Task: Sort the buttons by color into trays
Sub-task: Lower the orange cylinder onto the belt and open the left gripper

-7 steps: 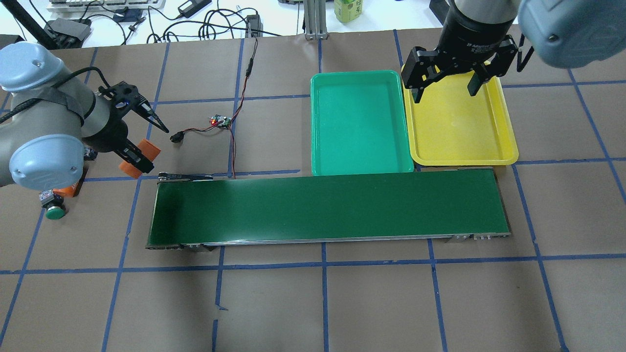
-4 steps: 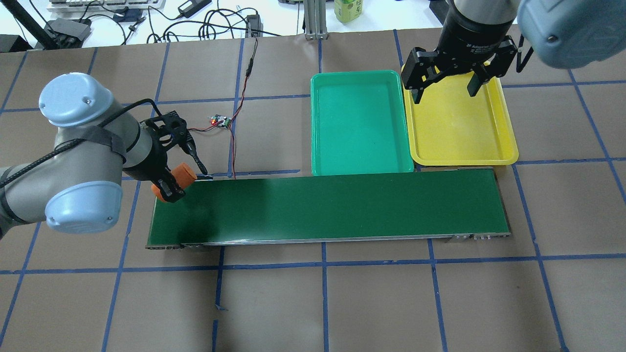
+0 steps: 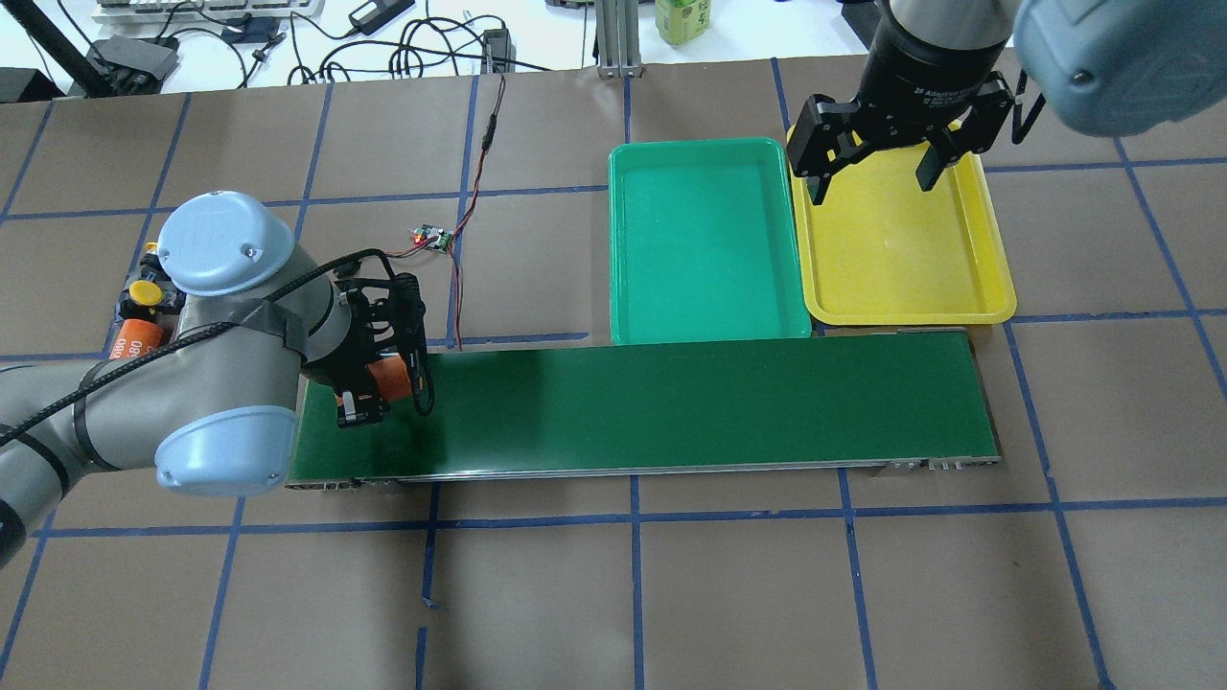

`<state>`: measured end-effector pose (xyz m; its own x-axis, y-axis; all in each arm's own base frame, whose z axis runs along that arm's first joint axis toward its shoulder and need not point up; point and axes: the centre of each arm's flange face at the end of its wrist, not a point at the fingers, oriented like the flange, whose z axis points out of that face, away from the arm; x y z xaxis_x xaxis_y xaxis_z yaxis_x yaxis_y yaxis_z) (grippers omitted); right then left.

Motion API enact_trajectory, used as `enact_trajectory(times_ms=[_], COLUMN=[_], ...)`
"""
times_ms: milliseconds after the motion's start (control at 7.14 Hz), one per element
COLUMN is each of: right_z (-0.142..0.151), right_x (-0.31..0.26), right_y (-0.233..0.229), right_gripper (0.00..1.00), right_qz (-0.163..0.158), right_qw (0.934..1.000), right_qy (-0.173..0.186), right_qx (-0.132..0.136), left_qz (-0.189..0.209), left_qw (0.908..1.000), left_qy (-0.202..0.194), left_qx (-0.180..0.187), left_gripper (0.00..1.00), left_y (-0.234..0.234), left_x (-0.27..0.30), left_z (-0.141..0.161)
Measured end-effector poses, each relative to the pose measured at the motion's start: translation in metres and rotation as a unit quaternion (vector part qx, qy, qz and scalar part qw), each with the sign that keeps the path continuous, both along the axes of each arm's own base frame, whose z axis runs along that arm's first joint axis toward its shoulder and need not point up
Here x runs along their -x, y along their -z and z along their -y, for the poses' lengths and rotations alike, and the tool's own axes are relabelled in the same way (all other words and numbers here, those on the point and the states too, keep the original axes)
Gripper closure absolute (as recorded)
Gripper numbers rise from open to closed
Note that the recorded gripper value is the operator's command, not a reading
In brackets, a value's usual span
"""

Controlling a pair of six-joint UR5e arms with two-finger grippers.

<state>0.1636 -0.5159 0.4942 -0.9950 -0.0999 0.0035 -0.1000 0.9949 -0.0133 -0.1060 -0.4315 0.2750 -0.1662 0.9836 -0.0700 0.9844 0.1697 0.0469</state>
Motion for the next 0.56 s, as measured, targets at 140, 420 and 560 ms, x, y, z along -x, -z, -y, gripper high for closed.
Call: enact_trajectory(times_ms=[140, 420, 560], right_z=[-0.0002, -0.0004, -0.0004], right_x=[0.0000, -0.0001, -0.0001], right_y=[-0.0002, -0.0005, -0.0005], right_gripper=[0.00, 0.00, 0.00], right_qz=[0.000, 0.001, 0.000], right_qw=[1.0000, 1.0000, 1.0000], right_qy=[0.000, 0.000, 0.000], right_qx=[0.000, 0.000, 0.000], left_qz=[0.006, 0.009, 0.011], left_qw=[0.9998, 0.9996, 0.9992], left_qy=[0.017, 0.022, 0.017], left_qx=[0.003, 0.015, 0.034], left_gripper=[0.00, 0.00, 0.00], left_y=[0.0057, 0.0071, -0.0002], left_x=[-0.0008, -0.0018, -0.0053], left_z=[-0.0041, -0.0061, -0.0021])
